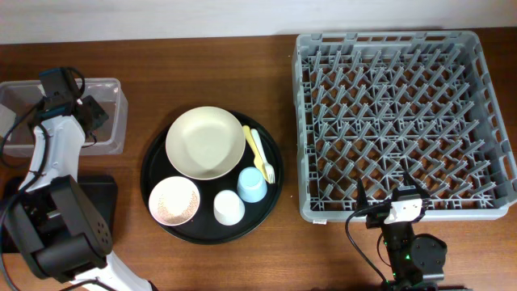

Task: Sort waste into correct bins and load items into the dishwasher rack
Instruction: 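Carry the red wrapper left and drop it into the clear bin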

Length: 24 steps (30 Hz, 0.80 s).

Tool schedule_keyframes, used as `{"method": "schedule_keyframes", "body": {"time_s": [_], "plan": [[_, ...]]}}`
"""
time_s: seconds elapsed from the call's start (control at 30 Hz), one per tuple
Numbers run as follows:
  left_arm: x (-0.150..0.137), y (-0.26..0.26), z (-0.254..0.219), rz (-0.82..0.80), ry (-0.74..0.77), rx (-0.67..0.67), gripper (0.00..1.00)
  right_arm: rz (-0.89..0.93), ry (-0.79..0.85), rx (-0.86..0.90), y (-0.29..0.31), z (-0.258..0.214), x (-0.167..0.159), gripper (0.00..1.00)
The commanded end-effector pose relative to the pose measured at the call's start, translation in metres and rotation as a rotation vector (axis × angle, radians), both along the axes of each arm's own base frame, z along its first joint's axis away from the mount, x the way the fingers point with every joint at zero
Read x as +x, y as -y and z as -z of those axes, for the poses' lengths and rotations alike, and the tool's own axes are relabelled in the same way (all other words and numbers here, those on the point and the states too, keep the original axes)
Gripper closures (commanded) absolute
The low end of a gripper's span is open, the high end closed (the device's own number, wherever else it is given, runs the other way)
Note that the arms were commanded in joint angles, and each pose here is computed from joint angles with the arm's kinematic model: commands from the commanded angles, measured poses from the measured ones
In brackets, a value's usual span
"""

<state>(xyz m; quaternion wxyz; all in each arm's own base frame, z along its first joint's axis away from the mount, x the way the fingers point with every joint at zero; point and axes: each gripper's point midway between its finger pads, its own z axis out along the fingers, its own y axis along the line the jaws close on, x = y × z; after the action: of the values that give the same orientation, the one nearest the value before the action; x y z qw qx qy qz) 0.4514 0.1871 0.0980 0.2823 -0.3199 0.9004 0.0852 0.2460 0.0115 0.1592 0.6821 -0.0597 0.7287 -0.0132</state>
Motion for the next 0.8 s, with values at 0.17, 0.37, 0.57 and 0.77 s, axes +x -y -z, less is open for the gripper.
{"method": "schedule_keyframes", "body": {"time_s": [0.17,0.37,0.57,0.77], "plan": [[0.012,-0.004,-0.018,0.007,0.062,0.003,0.59,0.008,-0.004,0.000,0.002,0.002,0.000,0.02],[-0.016,0.033,-0.134,0.091,0.139,-0.087,0.38,0.008,-0.004,0.000,0.002,0.002,0.000,0.02],[-0.105,0.109,-0.140,0.227,-0.103,-0.241,0.20,0.008,-0.004,0.000,0.002,0.002,0.000,0.02],[-0.150,0.190,-0.110,0.455,-0.393,-0.164,0.25,0.008,-0.004,0.000,0.002,0.002,0.000,0.02]]}}
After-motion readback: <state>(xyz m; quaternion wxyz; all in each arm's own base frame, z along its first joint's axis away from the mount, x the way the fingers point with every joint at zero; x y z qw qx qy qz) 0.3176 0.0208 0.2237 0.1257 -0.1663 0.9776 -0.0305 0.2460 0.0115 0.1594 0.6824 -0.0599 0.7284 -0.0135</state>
